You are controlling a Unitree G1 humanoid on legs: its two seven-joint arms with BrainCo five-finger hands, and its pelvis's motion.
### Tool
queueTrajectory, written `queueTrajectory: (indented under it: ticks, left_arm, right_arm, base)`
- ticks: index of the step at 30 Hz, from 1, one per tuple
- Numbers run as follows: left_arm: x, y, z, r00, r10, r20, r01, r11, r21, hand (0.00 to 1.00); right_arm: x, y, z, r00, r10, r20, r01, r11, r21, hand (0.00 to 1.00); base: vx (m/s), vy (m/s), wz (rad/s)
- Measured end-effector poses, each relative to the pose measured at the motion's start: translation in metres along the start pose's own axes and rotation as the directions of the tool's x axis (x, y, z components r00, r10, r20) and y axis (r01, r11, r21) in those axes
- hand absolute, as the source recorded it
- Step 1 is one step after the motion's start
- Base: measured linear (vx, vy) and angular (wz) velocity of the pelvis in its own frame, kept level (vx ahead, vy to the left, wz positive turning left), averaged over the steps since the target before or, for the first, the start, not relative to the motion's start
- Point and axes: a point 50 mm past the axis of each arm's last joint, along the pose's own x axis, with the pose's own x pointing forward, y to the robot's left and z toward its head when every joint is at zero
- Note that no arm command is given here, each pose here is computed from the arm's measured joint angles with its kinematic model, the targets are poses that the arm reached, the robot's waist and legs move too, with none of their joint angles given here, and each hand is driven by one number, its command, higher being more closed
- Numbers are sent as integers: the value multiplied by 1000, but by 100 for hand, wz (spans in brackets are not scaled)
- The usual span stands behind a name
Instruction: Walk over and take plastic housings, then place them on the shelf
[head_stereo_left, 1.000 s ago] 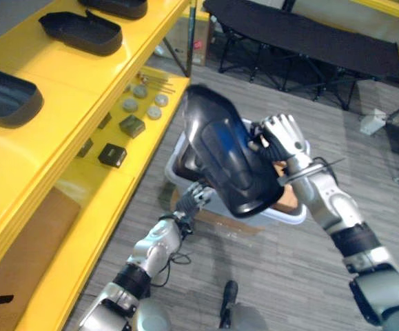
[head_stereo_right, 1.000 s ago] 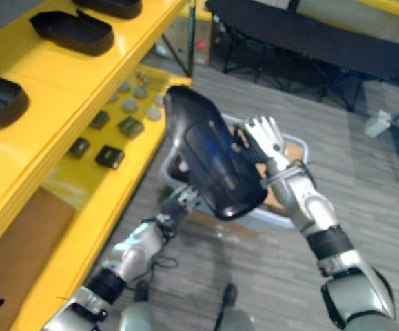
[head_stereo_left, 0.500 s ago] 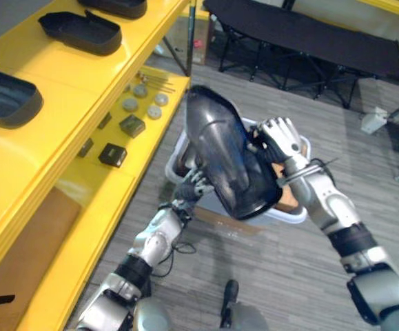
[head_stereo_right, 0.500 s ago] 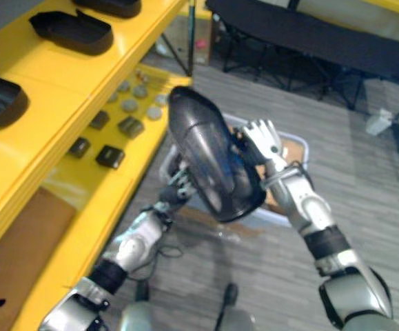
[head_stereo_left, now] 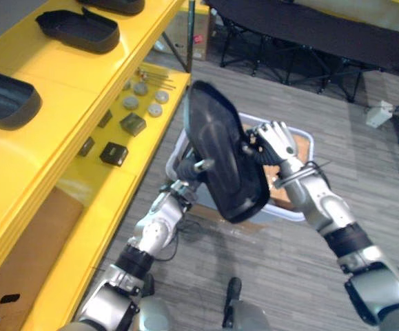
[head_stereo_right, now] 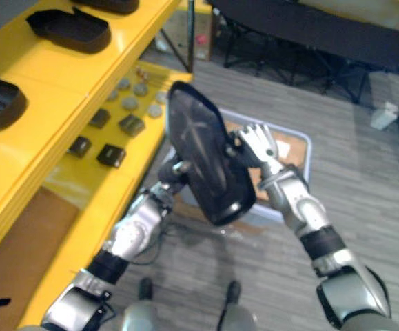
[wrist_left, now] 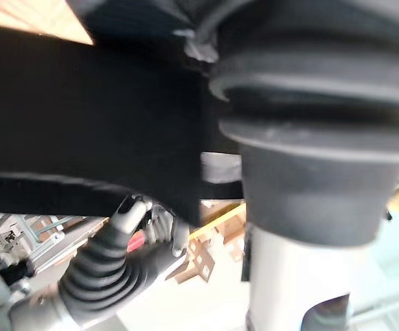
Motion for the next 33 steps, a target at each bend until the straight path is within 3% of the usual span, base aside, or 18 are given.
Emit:
queueTrajectory:
  ticks: [12, 13, 25, 33]
  left_arm:
    - [0, -1, -9, 998, 24, -65, -20, 998, 54, 0]
    - [0, 0, -9, 997, 37, -69, -31, 996, 80, 100]
    - [-7, 19, -10, 973, 212, -90, -182, 946, 269, 100]
    - [-8, 25, -3, 969, 239, -57, -204, 913, 352, 100]
  right_arm:
    - [8, -10, 1, 999, -48, 14, 48, 999, -7, 100]
    - [9, -10, 0, 999, -49, 13, 49, 999, -7, 100]
    - [16, -17, 8, 996, -53, 75, 53, 999, 2, 100]
    - [17, -19, 10, 995, -61, 80, 59, 998, 18, 100]
  base:
    - [0, 0, 0]
    - [0, 0, 0]
    - [0, 0, 0]
    - [0, 0, 0]
